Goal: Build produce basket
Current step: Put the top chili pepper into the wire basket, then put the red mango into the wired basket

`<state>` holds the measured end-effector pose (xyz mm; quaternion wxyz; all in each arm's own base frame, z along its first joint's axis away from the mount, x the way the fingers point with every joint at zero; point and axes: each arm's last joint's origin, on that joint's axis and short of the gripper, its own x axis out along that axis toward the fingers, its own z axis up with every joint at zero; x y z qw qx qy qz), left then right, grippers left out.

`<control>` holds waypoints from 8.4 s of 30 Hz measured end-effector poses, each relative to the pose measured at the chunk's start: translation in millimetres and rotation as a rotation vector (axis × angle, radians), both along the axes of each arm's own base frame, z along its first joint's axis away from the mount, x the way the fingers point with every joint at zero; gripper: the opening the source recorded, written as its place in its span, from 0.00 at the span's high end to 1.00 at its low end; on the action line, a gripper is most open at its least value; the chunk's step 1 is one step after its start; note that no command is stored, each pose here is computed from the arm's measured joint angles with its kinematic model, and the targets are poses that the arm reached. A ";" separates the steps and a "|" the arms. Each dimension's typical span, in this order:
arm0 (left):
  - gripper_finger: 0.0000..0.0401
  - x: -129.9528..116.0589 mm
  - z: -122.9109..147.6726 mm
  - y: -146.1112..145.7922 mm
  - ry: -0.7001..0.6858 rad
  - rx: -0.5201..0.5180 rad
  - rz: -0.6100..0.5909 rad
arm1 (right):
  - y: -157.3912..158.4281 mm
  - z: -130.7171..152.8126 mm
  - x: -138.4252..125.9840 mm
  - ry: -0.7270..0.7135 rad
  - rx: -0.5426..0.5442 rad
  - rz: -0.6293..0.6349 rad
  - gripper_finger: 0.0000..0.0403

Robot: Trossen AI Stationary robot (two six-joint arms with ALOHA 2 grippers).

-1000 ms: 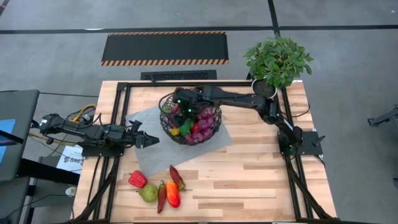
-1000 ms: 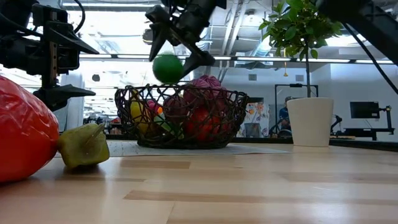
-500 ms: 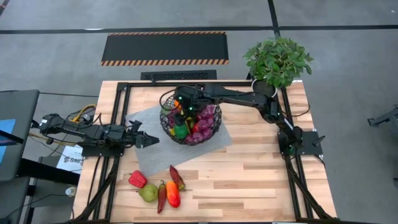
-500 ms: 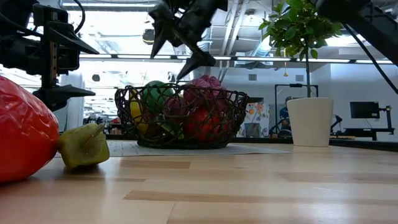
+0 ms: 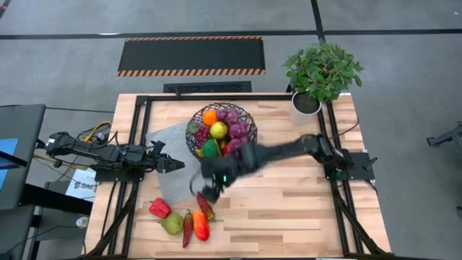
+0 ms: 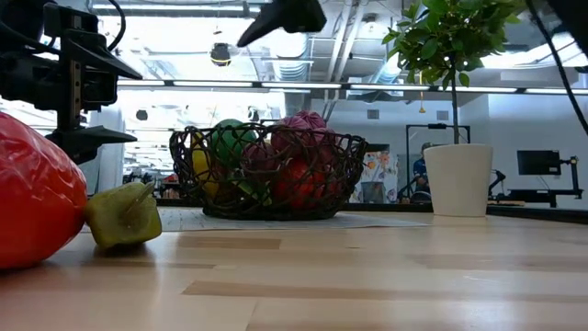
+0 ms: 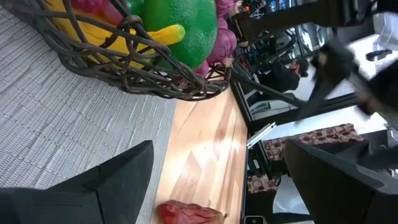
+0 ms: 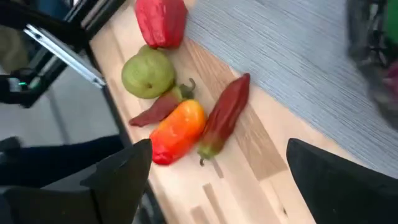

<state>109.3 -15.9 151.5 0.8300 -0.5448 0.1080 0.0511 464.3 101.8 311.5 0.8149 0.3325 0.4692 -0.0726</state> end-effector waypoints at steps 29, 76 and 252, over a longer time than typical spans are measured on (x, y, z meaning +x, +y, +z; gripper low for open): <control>0.14 4.2 -8.6 -1.6 0.092 -0.033 -0.012 | 58.9 -161.0 42.4 0.163 -0.038 -0.098 0.05; 0.14 4.4 -8.5 -0.5 0.091 -0.020 0.024 | -126.0 29.4 -1.8 -0.142 -0.362 -0.350 0.71; 0.24 5.5 82.8 -264.1 0.707 0.456 -0.952 | 161.3 -91.8 -18.9 0.006 -0.007 0.011 0.28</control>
